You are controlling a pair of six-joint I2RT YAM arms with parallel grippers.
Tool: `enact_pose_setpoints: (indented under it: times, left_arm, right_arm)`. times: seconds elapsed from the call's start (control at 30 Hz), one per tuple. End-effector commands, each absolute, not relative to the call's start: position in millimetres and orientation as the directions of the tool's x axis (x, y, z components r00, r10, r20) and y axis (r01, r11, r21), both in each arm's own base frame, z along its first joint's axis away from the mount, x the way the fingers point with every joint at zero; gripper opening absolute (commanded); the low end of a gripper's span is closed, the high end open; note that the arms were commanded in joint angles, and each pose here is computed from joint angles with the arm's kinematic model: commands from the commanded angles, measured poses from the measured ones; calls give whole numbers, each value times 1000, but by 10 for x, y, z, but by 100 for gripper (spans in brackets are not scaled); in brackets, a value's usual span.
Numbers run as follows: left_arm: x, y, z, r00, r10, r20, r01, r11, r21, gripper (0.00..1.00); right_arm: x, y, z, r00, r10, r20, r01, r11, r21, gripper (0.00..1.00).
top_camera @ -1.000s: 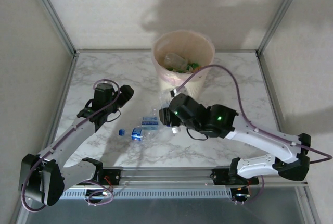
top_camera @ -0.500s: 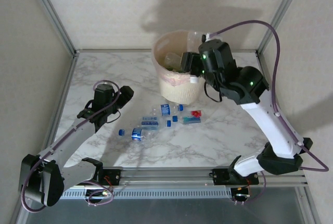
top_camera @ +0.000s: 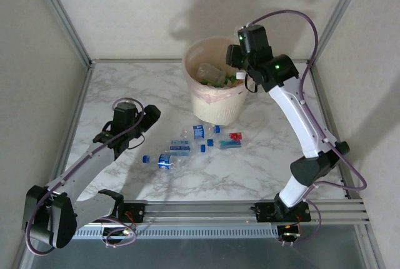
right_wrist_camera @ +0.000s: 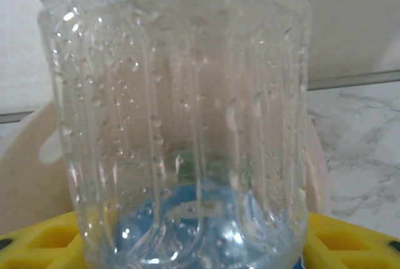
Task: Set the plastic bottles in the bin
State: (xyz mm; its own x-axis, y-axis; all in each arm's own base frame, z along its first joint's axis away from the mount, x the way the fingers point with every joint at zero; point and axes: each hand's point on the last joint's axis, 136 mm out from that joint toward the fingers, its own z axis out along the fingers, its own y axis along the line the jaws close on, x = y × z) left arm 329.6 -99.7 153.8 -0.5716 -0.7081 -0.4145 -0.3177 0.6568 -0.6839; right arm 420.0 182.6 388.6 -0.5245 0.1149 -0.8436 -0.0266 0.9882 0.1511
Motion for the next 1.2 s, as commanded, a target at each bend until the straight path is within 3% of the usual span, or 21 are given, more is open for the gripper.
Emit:
enact_pose_setpoints:
  times: [0.0, 0.23, 0.4, 0.67, 0.9, 1.17]
  left_arm:
    - [3300, -1014, 1533, -581, -693, -426, -305, 671, -676, 84]
    - [3329, -1029, 1493, -588, -688, -425, -306, 676, -670, 84]
    - [3345, -1046, 1496, -592, -689, -418, -307, 673, -673, 85]
    - [3238, -977, 1533, -572, -708, -413, -335, 662, -671, 85]
    - [2956, -923, 1671, -553, -701, -451, -387, 695, -605, 83]
    - [2426, -944, 1498, -558, -739, -377, -488, 661, -571, 81]
  right_arm:
    - [4372, 1842, 3993, -479, 119, -870, -57, 984, 166, 52]
    - [4569, 1894, 3743, -515, 99, -851, -50, 988, 145, 54]
    - [4635, 1899, 3626, -528, 95, -844, -35, 990, 134, 77]
    - [4545, 1791, 3754, -503, 118, -856, -4, 990, 139, 83]
    - [4104, 1782, 4147, -452, 163, -877, -69, 974, 216, 83]
    - [3184, 2391, 4147, -455, 110, -883, -327, 902, 281, 83]
